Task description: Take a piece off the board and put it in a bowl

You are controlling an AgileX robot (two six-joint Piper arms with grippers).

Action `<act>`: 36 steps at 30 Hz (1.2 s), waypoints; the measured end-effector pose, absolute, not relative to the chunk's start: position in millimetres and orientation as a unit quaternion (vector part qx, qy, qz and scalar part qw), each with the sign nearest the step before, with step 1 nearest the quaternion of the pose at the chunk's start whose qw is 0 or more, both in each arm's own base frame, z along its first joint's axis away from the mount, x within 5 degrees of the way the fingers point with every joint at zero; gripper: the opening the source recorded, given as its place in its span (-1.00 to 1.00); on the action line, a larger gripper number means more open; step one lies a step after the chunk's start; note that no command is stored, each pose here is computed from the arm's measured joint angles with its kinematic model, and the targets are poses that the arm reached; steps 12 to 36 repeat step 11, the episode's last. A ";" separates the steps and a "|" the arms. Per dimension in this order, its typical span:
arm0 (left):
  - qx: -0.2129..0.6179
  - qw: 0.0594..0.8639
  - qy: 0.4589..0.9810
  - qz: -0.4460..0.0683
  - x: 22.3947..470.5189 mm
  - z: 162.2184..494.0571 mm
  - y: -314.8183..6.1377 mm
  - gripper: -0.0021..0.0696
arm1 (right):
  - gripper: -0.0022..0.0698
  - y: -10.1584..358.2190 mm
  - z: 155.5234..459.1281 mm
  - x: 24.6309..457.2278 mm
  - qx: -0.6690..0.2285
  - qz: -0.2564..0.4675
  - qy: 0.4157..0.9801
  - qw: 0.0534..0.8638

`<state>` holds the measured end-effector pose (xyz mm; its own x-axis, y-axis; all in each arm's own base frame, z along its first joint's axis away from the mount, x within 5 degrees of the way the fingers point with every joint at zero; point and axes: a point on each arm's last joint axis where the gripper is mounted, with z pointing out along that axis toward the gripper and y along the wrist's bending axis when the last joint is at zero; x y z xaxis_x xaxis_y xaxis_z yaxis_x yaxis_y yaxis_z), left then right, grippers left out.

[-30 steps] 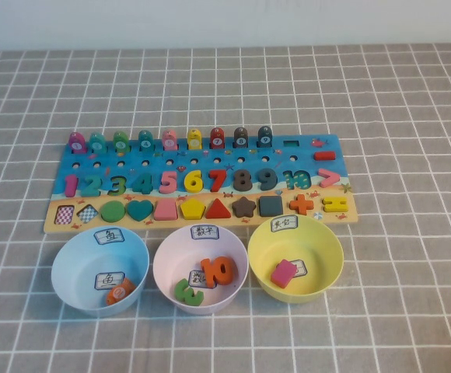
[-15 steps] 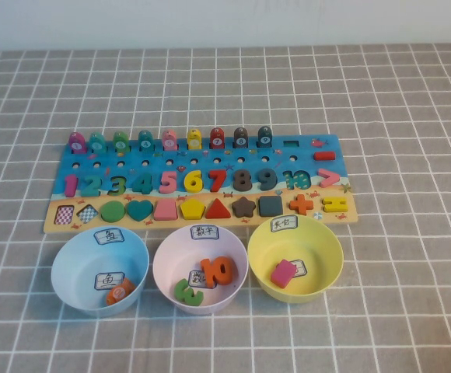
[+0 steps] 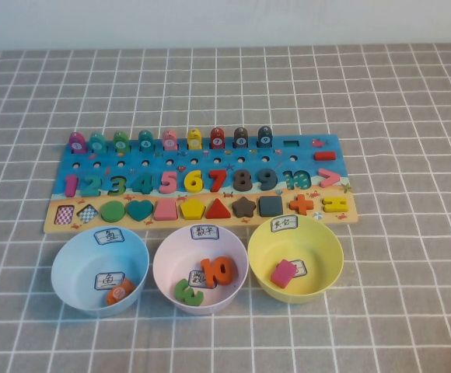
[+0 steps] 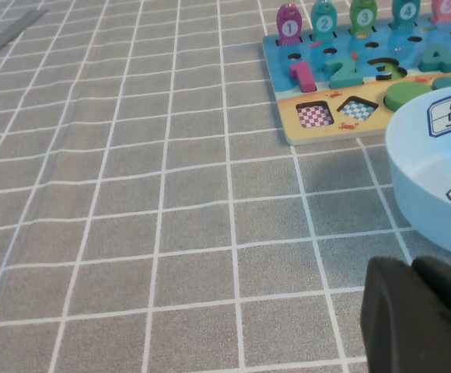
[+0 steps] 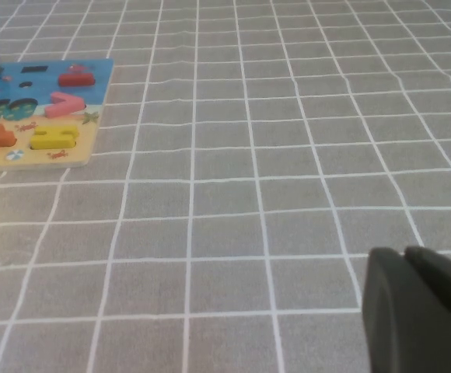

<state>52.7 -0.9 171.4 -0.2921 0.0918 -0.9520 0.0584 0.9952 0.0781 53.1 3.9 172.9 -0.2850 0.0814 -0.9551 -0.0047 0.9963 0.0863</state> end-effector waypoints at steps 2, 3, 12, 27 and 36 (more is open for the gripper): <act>0.047 0.593 0.804 0.014 52.7 171.4 -0.9 -0.94 | -0.99 3.9 172.8 53.1 0.024 0.036 0.801 0.597; 0.047 0.593 0.804 0.014 52.7 171.4 -0.9 -0.94 | -0.99 4.0 172.7 53.1 0.024 0.036 0.801 0.597; 0.047 0.593 0.804 0.014 52.7 171.4 -0.9 -0.94 | -0.99 4.1 172.7 53.1 0.025 0.038 0.801 0.596; 0.047 0.593 0.804 0.014 52.7 171.4 -0.9 -0.94 | -0.99 4.1 172.7 53.1 0.025 0.038 0.801 0.596; 0.047 0.593 0.804 0.014 52.7 171.4 -0.9 -0.94 | -0.99 4.1 172.7 53.1 0.025 0.038 0.801 0.596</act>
